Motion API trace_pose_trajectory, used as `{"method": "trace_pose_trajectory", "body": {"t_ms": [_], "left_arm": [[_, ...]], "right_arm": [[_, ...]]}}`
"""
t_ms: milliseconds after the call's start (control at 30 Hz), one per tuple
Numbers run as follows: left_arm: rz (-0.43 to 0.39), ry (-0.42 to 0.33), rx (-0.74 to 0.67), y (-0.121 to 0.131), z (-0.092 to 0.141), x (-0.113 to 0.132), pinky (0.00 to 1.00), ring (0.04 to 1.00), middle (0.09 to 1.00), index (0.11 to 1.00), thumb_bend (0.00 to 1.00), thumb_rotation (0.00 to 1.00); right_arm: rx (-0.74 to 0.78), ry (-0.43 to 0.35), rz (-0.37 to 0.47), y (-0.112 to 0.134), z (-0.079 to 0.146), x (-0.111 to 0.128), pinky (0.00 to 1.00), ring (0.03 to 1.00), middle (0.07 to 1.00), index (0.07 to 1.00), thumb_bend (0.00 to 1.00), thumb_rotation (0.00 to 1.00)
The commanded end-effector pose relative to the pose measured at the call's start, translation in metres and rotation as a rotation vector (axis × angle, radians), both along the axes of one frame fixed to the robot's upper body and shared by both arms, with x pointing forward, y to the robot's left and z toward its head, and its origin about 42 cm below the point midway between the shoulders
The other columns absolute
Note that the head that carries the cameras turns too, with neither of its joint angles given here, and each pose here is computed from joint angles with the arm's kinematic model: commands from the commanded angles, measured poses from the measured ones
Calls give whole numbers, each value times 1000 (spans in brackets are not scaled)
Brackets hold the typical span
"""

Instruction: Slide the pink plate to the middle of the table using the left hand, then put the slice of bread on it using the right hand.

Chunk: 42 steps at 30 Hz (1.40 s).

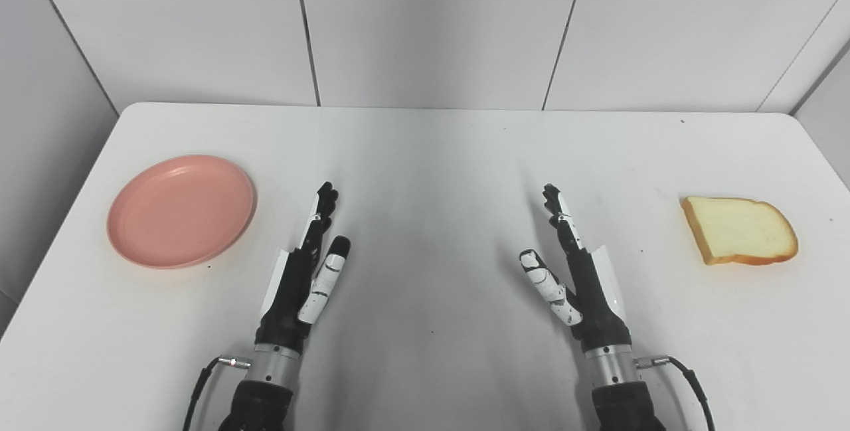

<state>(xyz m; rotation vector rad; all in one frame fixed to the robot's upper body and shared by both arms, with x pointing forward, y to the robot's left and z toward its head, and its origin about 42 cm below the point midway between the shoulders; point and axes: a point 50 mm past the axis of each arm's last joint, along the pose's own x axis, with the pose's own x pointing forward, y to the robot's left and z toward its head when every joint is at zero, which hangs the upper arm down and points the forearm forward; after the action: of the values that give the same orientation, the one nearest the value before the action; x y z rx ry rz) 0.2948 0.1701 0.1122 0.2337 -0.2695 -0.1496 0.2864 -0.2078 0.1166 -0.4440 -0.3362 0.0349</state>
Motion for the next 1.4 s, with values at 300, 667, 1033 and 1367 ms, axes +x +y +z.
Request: {"method": "trace_pose_trajectory", "body": {"t_ms": [300, 667, 1033, 1367], "left_arm": [[-6, -34, -72, -6, 17, 13, 1000, 1000, 1000, 1000, 601, 1000], [113, -35, 67, 22, 42, 44, 1000, 1000, 1000, 1000, 792, 1000], [159, -122, -60, 59, 76, 61, 1000, 1000, 1000, 1000, 791, 1000], [296, -193, -88, 108, 81, 68, 975, 926, 936, 933, 792, 1000]], "right_arm": [[1, -2, 10, -12, -20, 0, 933, 952, 970, 970, 679, 1000], [59, 36, 39, -32, -37, 7, 991, 979, 987, 980, 725, 1000], [51, 60, 24, -42, -41, 8, 1000, 1000, 991, 986, 699, 1000], [70, 80, 29, -43, -47, 11, 1000, 1000, 989, 982, 654, 1000]]}}
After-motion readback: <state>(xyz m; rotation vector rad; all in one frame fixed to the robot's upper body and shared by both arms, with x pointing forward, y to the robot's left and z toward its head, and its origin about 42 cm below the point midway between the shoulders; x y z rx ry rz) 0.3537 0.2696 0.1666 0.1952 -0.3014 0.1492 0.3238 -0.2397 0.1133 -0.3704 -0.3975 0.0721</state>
